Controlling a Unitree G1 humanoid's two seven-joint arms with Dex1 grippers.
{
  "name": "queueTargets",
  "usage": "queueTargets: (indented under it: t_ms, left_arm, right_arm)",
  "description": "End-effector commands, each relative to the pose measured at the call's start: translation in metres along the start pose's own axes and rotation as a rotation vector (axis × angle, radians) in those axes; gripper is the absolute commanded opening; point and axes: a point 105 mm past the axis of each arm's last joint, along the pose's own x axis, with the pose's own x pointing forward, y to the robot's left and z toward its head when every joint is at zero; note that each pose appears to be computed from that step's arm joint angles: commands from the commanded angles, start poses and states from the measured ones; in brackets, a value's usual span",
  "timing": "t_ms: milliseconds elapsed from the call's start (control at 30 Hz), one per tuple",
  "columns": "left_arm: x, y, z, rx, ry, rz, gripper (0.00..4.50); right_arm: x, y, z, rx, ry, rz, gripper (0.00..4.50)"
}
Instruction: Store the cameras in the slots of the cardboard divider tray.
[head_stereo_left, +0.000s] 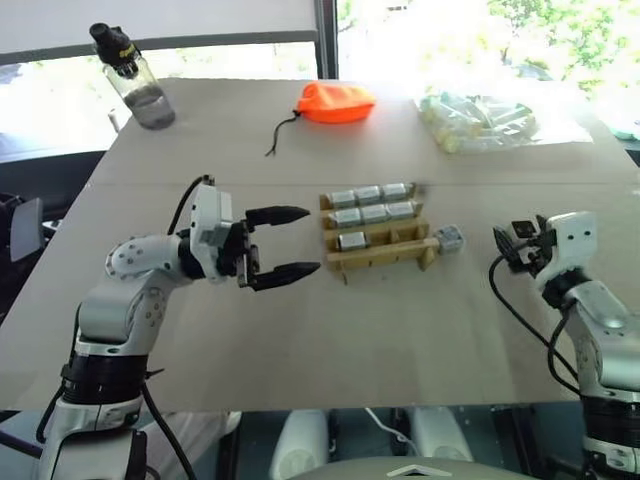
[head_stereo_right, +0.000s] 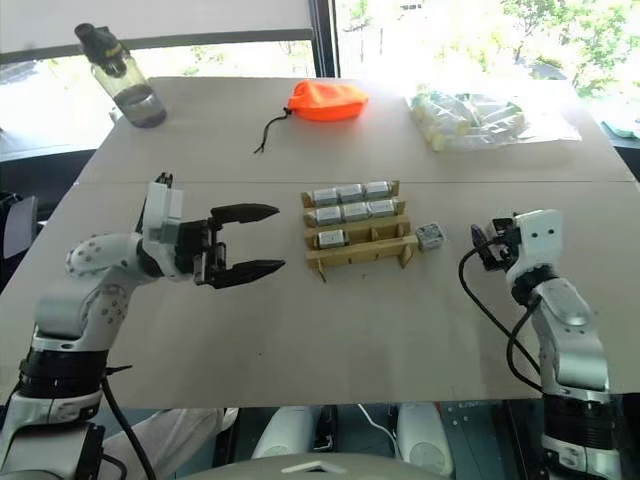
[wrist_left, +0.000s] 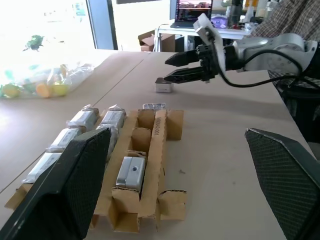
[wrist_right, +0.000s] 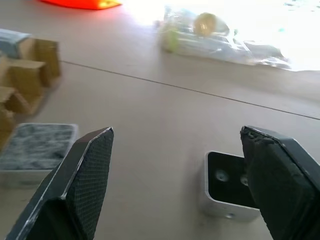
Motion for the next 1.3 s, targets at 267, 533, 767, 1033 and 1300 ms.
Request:
queueTargets:
  t_ms: [267, 533, 767, 1033, 1300]
  left_arm:
    - [-0.005, -0.001, 0.011, 0.062, 0.001, 0.010, 4.47]
    - [-0.009, -0.004, 0.011, 0.061, 0.008, 0.032, 4.47]
    - [-0.010, -0.003, 0.012, 0.055, 0.003, 0.047, 4.47]
    - [0.018, 0.019, 0.007, -0.018, 0.010, 0.122, 4.47]
    - [0.059, 0.040, -0.011, -0.142, 0.092, 0.091, 4.47]
  right_arm:
    - [0.016, -0.021, -0.017, 0.087, 0.017, -0.122, 4.01]
    - [0.022, -0.023, -0.018, 0.177, -0.002, -0.122, 3.20]
    - [0.023, -0.012, 0.002, 0.098, -0.088, -0.025, 1.91]
    - [0.011, 0.078, 0.056, -0.442, -0.290, 0.575, 1.91]
    - [0.017, 0.130, 0.100, -1.074, -0.627, 0.842, 1.91]
